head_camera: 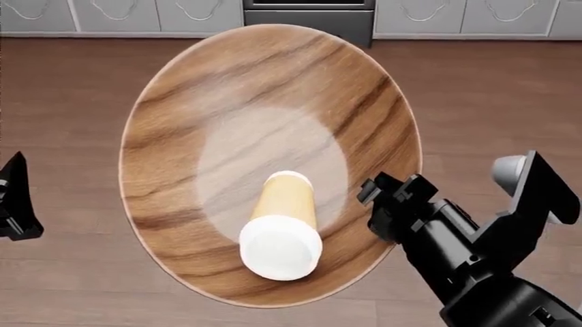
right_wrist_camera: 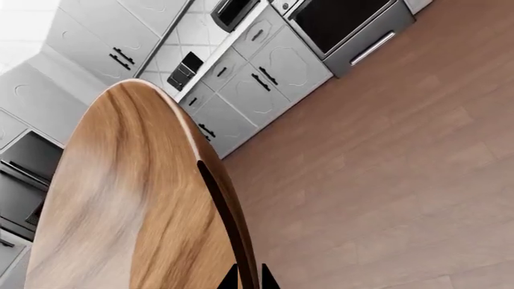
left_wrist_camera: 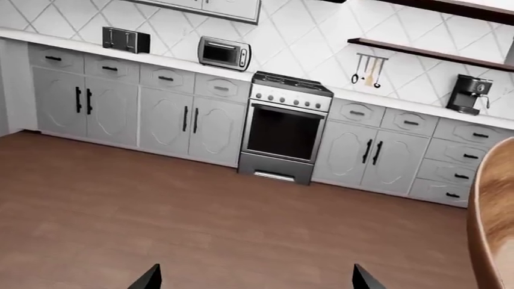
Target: Place the cup inside the bowl on the dining table and move the bowl to any counter.
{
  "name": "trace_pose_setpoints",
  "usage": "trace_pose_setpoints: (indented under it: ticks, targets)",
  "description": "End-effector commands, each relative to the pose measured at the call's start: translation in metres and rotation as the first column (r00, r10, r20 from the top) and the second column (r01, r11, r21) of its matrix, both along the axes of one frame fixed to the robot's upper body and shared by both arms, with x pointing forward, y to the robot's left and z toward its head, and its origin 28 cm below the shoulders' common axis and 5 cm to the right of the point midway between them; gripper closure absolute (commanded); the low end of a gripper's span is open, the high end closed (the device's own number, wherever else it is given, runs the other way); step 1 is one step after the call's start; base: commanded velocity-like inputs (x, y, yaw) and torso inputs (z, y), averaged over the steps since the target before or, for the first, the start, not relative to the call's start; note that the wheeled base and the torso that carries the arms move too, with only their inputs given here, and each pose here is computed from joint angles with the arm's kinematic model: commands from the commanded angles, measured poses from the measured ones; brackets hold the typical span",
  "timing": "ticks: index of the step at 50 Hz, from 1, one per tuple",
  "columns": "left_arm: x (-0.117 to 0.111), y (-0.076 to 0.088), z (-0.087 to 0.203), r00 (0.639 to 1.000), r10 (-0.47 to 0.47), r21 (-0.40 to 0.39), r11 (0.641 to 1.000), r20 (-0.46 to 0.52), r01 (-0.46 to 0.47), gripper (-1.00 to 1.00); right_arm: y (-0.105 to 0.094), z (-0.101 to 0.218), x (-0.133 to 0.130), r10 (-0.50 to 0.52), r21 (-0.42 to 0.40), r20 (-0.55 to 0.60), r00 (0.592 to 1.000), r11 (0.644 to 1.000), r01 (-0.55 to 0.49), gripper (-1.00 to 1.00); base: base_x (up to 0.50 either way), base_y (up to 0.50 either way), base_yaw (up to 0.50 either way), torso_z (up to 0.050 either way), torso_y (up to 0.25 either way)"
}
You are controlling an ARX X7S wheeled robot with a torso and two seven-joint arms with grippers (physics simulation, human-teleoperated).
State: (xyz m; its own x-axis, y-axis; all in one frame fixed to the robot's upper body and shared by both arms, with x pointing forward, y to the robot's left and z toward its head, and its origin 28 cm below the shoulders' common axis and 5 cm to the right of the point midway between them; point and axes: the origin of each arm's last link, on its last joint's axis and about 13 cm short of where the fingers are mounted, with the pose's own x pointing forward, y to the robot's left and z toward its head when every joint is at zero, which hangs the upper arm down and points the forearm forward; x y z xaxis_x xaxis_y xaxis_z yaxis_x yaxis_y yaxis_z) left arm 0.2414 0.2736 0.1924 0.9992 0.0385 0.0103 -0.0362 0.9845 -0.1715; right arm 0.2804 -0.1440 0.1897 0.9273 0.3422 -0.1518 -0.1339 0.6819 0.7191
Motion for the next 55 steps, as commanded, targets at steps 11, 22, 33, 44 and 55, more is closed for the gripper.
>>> trace_pose_setpoints:
  ticks: [11, 22, 33, 44, 55]
  targets:
    - [-0.0002, 0.0009, -0.0019, 1.0, 0.008, -0.003, 1.0, 0.003, -0.008, -1.0, 0.0002, 0.0024, -0.0003, 0.006, 0.026, 0.031, 0.999, 1.0, -0.006, 1.0, 0.49, 0.36, 0.0, 0.0, 0.001]
    - [-0.0007, 0.0004, -0.0032, 1.0, 0.004, -0.004, 1.0, 0.0, -0.004, -1.0, 0.0013, 0.0028, 0.0021, 0.006, 0.031, 0.039, 0.999, 0.999, -0.008, 1.0, 0.49, 0.3, 0.0, 0.001, 0.002]
    - [-0.0007, -0.0024, -0.004, 1.0, 0.001, -0.005, 1.0, -0.004, -0.001, -1.0, 0.0002, 0.0012, 0.0003, 0.006, 0.029, 0.033, 0.999, 1.0, -0.007, 1.0, 0.5, 0.12, 0.0, 0.0, 0.001]
    - [-0.0004, -0.0015, -0.0028, 1.0, 0.001, -0.006, 1.0, -0.002, -0.001, -1.0, 0.0004, 0.0011, 0.0011, 0.007, 0.025, 0.032, 0.999, 1.0, -0.008, 1.0, 0.5, 0.12, 0.0, 0.0, 0.002]
    - [-0.0013, -0.0007, -0.0027, 1.0, 0.004, -0.005, 1.0, 0.0, -0.004, -1.0, 0.0005, 0.0012, 0.0014, 0.008, 0.026, 0.034, 0.999, 1.0, -0.009, 1.0, 0.5, 0.12, 0.0, 0.0, 0.002]
